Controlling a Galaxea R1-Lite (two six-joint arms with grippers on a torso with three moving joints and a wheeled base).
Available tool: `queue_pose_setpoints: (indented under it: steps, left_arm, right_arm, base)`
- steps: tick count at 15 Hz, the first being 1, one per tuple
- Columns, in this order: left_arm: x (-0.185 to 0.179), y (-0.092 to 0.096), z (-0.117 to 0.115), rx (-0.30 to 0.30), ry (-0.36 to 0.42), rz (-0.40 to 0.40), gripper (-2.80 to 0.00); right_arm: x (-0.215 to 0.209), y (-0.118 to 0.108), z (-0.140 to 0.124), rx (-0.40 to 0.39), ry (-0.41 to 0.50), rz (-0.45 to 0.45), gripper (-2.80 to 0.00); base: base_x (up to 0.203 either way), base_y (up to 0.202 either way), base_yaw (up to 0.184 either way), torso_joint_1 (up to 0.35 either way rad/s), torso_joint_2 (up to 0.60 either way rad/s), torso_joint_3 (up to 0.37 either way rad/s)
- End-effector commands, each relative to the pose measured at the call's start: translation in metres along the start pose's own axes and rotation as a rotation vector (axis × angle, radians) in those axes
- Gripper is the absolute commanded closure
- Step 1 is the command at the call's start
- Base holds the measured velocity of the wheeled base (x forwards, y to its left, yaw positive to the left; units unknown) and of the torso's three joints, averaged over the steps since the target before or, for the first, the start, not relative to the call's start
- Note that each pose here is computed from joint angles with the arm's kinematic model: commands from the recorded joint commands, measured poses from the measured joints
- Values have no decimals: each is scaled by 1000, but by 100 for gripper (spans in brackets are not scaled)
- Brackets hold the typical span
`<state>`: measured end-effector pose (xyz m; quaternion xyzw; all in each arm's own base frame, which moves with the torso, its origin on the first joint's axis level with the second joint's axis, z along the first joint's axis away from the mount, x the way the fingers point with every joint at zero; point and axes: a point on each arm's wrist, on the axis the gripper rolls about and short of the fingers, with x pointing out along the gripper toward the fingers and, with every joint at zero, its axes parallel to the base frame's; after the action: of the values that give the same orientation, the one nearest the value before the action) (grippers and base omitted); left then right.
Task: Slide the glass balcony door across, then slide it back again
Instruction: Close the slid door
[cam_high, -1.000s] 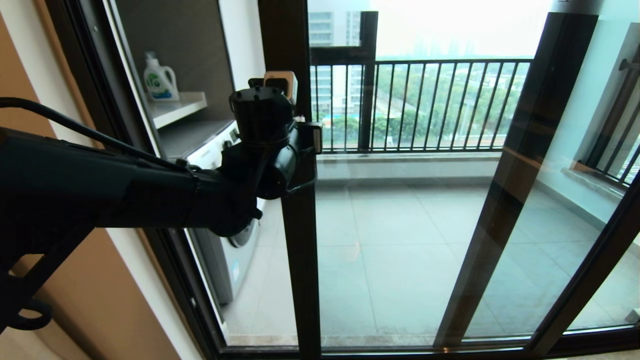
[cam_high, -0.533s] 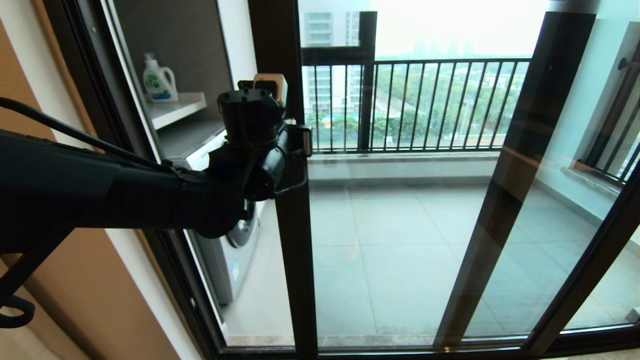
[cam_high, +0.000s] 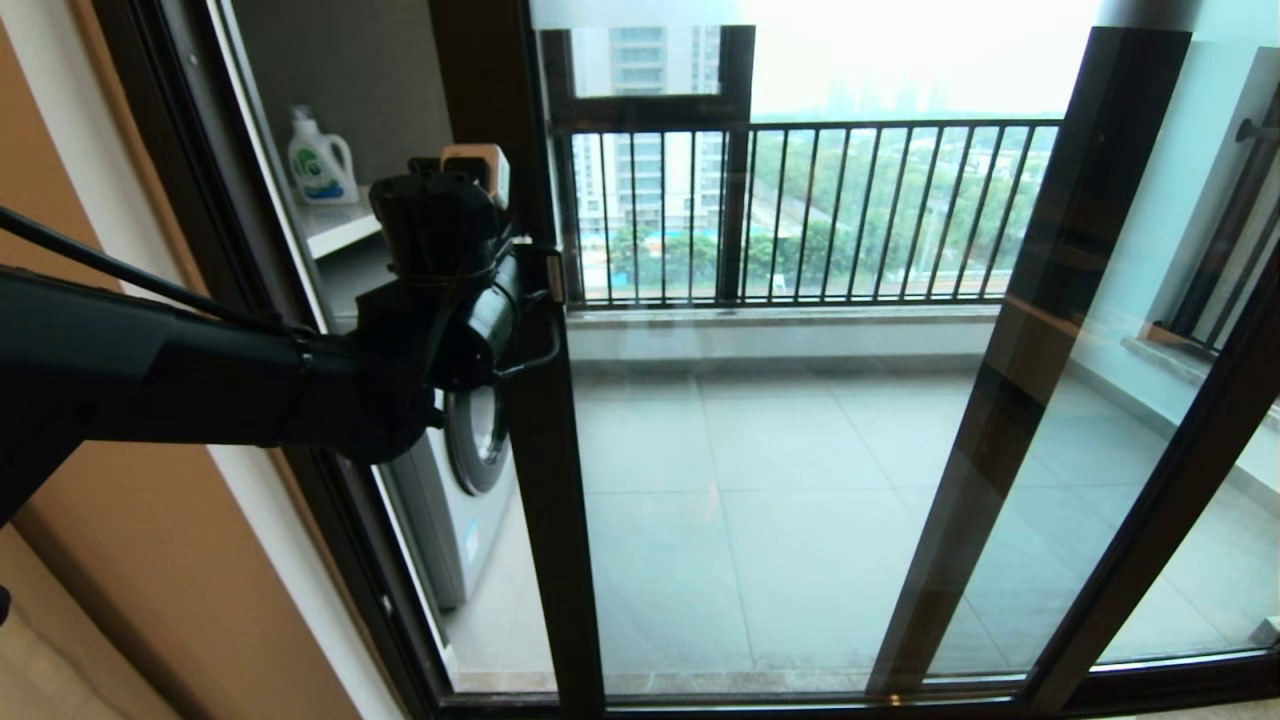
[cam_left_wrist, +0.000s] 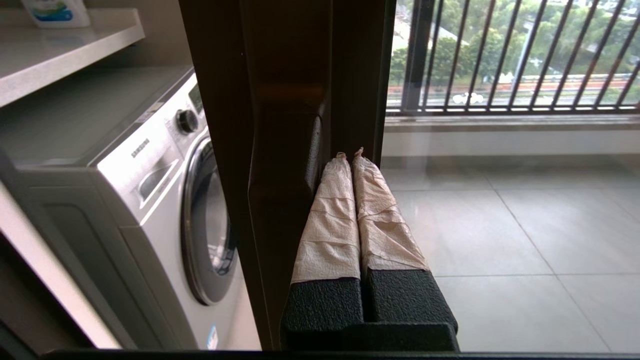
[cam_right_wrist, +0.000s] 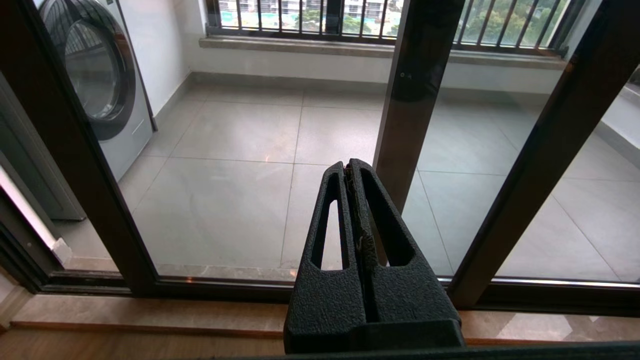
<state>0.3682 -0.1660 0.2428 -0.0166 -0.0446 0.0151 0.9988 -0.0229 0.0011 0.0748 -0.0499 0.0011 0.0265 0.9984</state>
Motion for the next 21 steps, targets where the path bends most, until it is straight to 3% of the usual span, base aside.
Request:
queue_pose_setpoints:
  steps: [1, 7, 13, 21]
  left_arm:
    - [-4, 13, -2, 2, -1, 17, 0]
    - [4, 52, -12, 6, -14, 98, 0]
    - [9, 90, -4, 8, -36, 170, 0]
    - [9, 147, -7, 1, -16, 213, 0]
  right_arm:
    - [0, 0, 0, -1, 3, 1, 0]
    - [0, 0, 0, -1, 3, 1, 0]
    - [0, 0, 0, -1, 3, 1, 0]
    - [0, 0, 0, -1, 3, 1, 0]
  base:
    - [0, 0, 0, 0, 0, 0]
    - [0, 0, 0, 0, 0, 0]
    - [0, 0, 0, 0, 0, 0]
    - [0, 0, 0, 0, 0, 0]
